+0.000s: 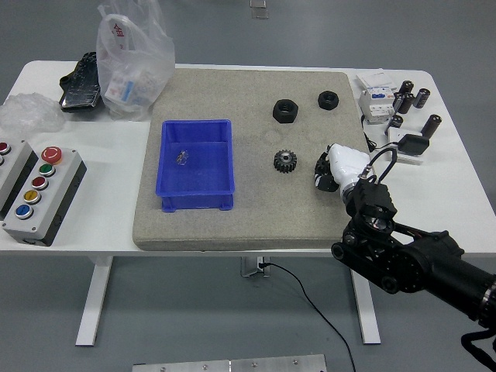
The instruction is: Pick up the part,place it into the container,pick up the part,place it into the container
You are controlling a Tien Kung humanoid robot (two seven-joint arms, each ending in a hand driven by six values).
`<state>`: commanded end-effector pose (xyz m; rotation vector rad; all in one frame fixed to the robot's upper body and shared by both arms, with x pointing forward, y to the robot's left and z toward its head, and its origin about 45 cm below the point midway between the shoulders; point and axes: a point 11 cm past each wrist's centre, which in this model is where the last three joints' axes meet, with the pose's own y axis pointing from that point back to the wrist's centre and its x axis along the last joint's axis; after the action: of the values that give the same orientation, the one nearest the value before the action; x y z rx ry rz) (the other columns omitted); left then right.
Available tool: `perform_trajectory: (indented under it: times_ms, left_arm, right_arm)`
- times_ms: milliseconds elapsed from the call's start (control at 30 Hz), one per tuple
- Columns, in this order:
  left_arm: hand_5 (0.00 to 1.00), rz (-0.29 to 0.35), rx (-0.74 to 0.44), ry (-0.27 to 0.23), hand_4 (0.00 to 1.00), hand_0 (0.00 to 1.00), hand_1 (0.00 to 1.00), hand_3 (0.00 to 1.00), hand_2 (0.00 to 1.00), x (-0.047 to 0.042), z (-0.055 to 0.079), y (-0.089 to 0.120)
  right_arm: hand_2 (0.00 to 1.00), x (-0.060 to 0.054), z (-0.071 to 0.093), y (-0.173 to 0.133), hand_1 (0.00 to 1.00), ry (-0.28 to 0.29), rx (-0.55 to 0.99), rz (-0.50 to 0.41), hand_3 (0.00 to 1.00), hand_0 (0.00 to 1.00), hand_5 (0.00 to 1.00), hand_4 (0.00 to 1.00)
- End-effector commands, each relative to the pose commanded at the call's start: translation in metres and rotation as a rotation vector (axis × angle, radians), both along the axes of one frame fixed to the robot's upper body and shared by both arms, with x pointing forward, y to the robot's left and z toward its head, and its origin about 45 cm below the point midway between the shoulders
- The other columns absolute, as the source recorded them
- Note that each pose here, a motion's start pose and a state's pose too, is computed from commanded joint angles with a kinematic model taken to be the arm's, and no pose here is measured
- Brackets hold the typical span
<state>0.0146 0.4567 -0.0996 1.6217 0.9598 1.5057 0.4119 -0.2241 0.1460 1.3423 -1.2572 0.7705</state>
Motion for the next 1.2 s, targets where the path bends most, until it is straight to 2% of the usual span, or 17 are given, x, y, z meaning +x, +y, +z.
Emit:
perform_trajectory:
  times_ms: [267, 633, 900, 1033, 1200]
  left_arm:
    - [0.606, 0.003, 0.002, 0.0, 0.753, 0.742, 0.648, 0.743, 0.615, -0.0001, 0.0, 0.001]
    - [0.607, 0.004, 0.002, -0.001, 0.753, 0.742, 0.647, 0.743, 0.615, 0.0011, 0.001, 0.002]
    - [0.608, 0.008, 0.001, 0.003, 0.753, 0.741, 0.647, 0.743, 0.615, -0.0005, 0.001, 0.001]
    - [0.608, 0.01, 0.001, 0.004, 0.753, 0.741, 0.647, 0.743, 0.615, -0.0007, 0.001, 0.002]
    - [0.609, 0.008, 0.002, 0.001, 0.753, 0.741, 0.646, 0.743, 0.615, 0.0005, 0.001, 0.002]
  right_arm:
    - [0.389, 0.006, 0.015, -0.001, 0.446, -0.053, 0.047, -0.021, 0.479, 0.218, 0.086, 0.53]
    - [0.39, 0.014, 0.04, 0.006, 0.441, -0.126, 0.254, -0.097, 0.475, 0.215, 0.085, 0.529]
    - [0.372, 0.012, 0.045, 0.015, 0.437, -0.124, 0.39, -0.144, 0.455, 0.21, 0.099, 0.509]
    - [0.372, 0.011, 0.051, 0.024, 0.437, -0.128, 0.439, -0.136, 0.455, 0.21, 0.099, 0.509]
    - [0.361, 0.011, 0.065, 0.04, 0.436, -0.159, 0.467, -0.086, 0.448, 0.207, 0.098, 0.501]
